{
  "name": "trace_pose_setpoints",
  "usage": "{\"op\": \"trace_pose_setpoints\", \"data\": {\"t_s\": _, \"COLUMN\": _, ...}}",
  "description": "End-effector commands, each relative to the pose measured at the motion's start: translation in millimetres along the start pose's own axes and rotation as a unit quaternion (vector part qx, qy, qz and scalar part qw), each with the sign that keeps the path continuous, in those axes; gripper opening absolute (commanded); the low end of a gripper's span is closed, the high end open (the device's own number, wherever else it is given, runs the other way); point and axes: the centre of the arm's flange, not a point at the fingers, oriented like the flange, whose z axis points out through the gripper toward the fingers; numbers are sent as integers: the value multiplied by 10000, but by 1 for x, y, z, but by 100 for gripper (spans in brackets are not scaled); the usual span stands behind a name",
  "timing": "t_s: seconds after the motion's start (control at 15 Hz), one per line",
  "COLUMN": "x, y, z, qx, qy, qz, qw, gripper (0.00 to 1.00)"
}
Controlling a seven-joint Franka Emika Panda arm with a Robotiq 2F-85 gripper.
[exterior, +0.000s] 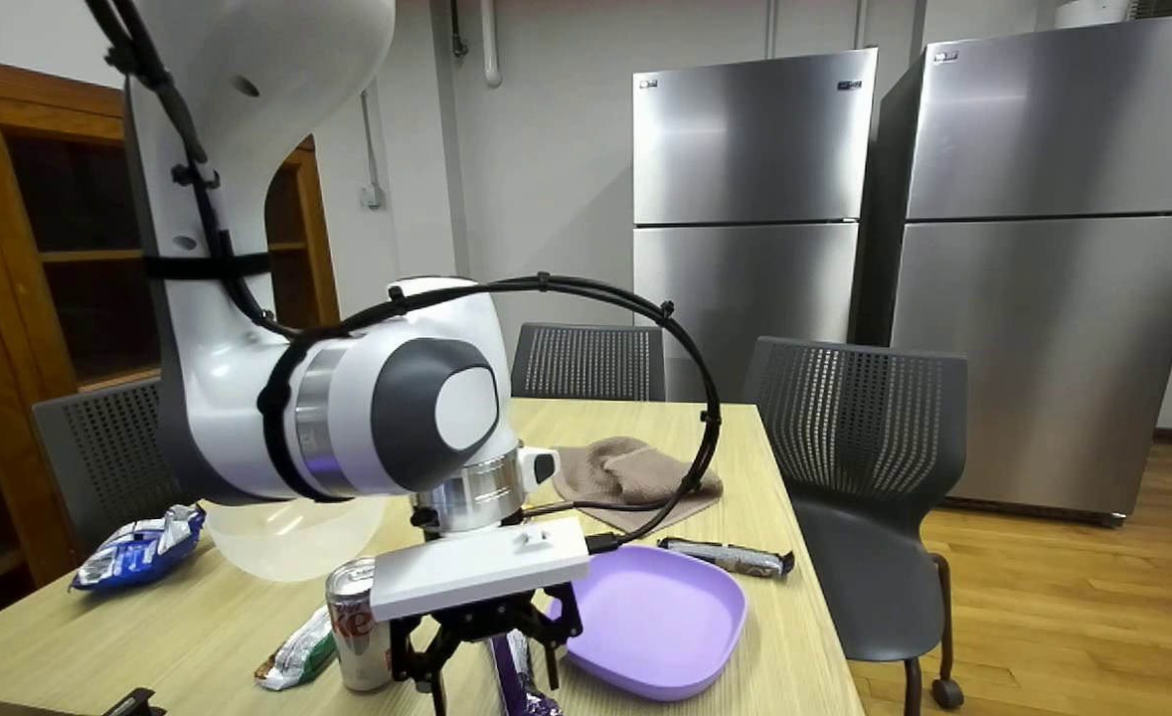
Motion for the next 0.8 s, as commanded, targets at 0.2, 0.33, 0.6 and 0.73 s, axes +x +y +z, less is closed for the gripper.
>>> {"op": "trace_pose_setpoints", "data": {"t_s": 0.2, "x": 6, "y": 1, "z": 4, "qx": -120, "qy": 102, "qz": 60, "qw": 9999, "gripper": 100}}
{"op": "trace_pose_setpoints", "data": {"t_s": 0.33, "x": 7, "y": 1, "z": 5, "qx": -122, "qy": 114, "qz": 66, "qw": 9998, "gripper": 100}}
{"op": "trace_pose_setpoints", "data": {"t_s": 0.6, "x": 8, "y": 1, "z": 7, "qx": -137, "qy": 142, "qz": 49, "qw": 9998, "gripper": 66}}
{"op": "trace_pose_setpoints", "data": {"t_s": 0.73, "x": 8, "y": 1, "z": 7, "qx": -144, "qy": 150, "qz": 48, "qw": 9998, "gripper": 49}}
